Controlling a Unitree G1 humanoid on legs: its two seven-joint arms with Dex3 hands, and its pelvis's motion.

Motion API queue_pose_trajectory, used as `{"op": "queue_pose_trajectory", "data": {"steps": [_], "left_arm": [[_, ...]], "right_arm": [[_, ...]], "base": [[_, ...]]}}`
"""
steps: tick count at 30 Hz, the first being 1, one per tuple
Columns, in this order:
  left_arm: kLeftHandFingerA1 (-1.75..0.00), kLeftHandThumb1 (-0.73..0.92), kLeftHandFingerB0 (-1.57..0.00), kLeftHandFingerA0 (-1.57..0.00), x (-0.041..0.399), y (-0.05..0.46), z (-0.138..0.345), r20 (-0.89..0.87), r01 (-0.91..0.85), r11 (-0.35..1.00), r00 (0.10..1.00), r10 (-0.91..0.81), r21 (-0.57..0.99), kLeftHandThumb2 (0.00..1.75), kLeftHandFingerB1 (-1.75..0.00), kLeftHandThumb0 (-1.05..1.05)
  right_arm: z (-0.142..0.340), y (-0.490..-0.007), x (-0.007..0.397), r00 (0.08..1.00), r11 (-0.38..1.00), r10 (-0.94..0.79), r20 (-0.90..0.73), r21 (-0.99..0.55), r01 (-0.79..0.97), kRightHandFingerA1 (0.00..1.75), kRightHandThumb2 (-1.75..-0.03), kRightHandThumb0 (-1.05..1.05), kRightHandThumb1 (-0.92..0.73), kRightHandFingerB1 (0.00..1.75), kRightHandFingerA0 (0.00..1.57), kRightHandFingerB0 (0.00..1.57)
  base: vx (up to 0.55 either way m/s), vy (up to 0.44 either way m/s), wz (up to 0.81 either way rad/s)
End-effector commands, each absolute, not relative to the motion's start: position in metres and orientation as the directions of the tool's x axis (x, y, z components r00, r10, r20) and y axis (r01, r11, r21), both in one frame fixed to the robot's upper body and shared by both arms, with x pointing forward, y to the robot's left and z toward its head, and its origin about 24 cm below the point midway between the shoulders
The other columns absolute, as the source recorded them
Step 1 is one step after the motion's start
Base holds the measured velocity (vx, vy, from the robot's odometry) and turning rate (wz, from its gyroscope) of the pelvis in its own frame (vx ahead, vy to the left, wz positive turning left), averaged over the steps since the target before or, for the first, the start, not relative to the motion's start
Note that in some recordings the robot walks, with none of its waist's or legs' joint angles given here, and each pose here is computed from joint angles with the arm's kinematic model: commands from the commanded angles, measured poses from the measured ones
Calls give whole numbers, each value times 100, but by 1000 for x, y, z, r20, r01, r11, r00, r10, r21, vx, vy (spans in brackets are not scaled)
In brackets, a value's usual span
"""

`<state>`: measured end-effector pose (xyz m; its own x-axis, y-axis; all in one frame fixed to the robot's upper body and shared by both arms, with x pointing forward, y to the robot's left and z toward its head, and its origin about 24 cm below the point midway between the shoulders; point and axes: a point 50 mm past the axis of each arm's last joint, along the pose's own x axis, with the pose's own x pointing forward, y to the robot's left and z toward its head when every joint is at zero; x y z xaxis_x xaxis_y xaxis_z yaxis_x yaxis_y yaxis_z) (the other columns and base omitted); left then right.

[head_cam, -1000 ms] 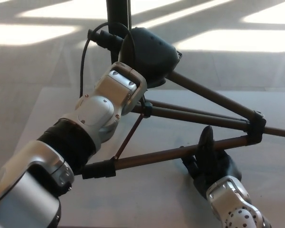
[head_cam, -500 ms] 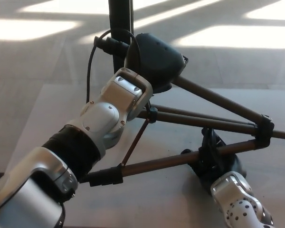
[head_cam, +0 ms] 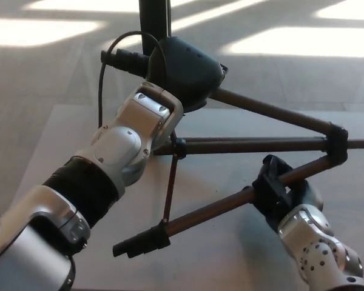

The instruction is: Use both hands of the robot to pick up the tripod lying in the middle of the desk and make it stand upright on the desk

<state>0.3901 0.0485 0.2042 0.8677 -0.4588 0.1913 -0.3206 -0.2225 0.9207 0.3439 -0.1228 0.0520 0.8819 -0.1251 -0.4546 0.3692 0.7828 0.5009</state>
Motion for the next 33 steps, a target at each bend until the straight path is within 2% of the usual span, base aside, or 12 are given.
{"op": "queue_pose_trajectory", "data": {"steps": [1, 7, 11, 12, 18, 20, 21, 25, 26, 27, 28, 33], "left_arm": [[-166, 46, -84, -96, 392, 53, 221, 246, -362, -189, 857, -453, 913, 59, -79, -21], [-161, 46, -83, -96, 395, 61, 218, 257, -365, -190, 866, -429, 911, 60, -78, -21], [-167, 48, -83, -97, 396, 65, 218, 257, -358, -187, 873, -414, 915, 60, -80, -24], [-150, 47, -83, -98, 396, 68, 217, 258, -352, -172, 874, -411, 920, 58, -79, -19], [-157, 47, -83, -98, 395, 74, 209, 237, -320, -156, 886, -398, 935, 59, -78, -19], [-164, 46, -83, -96, 394, 78, 203, 222, -298, -149, 896, -384, 943, 59, -79, -21], [-165, 47, -84, -98, 393, 79, 201, 218, -288, -141, 901, -375, 947, 60, -79, -23], [-151, 46, -86, -100, 391, 84, 191, 227, -282, -109, 906, -358, 953, 55, -78, -18], [-160, 45, -85, -97, 390, 85, 187, 219, -264, -89, 913, -343, 960, 58, -81, -19], [-160, 45, -85, -97, 390, 85, 187, 217, -261, -88, 915, -341, 961, 58, -81, -19], [-138, 47, -86, -98, 388, 86, 181, 209, -226, -22, 930, -303, 974, 57, -80, -19], [-127, 44, -88, -101, 380, 87, 162, 210, -191, 98, 947, -244, 977, 58, -76, -15]], "right_arm": [[93, -144, 358, 920, 917, -142, -365, 301, 262, 175, -119, -34, -52, 162, 105, 86], [140, -159, 371, 954, 958, -182, -236, 176, 226, 175, -137, -26, -41, 153, 99, 84], [179, -165, 381, 975, 978, -198, -101, 47, 204, 175, -133, -21, -41, 155, 98, 85], [198, -166, 385, 977, 977, -209, -46, -46, 207, 174, -113, -24, -53, 149, 95, 86], [234, -176, 392, 982, 977, -187, 39, -93, 190, 174, -116, -25, -44, 138, 101, 86], [250, -178, 392, 971, 939, -191, 144, -260, 224, 134, -114, -33, -49, 114, 125, 96], [255, -178, 393, 971, 939, -197, 137, -260, 227, 165, -118, -27, -48, 136, 104, 86], [273, -179, 397, 973, 920, -168, 160, -328, 212, 165, -124, -25, -45, 135, 107, 93], [276, -179, 398, 968, 894, -168, 186, -384, 230, 135, -118, -27, -51, 113, 127, 98], [276, -179, 398, 968, 891, -168, 187, -391, 231, 135, -118, -27, -51, 113, 127, 98], [281, -176, 397, 959, 864, -148, 240, -441, 243, 168, -134, -21, -42, 137, 102, 94], [288, -166, 393, 948, 796, -133, 289, -538, 276, 167, -127, -23, -44, 136, 94, 90]], "base": [[0, 0, 0], [0, 0, 0], [0, 0, 0], [0, 0, 0], [0, 0, 0], [0, 0, 0], [0, 0, 0], [0, 0, 0], [0, 0, 0], [0, 0, 0], [0, 0, 0], [0, 0, 0]]}}
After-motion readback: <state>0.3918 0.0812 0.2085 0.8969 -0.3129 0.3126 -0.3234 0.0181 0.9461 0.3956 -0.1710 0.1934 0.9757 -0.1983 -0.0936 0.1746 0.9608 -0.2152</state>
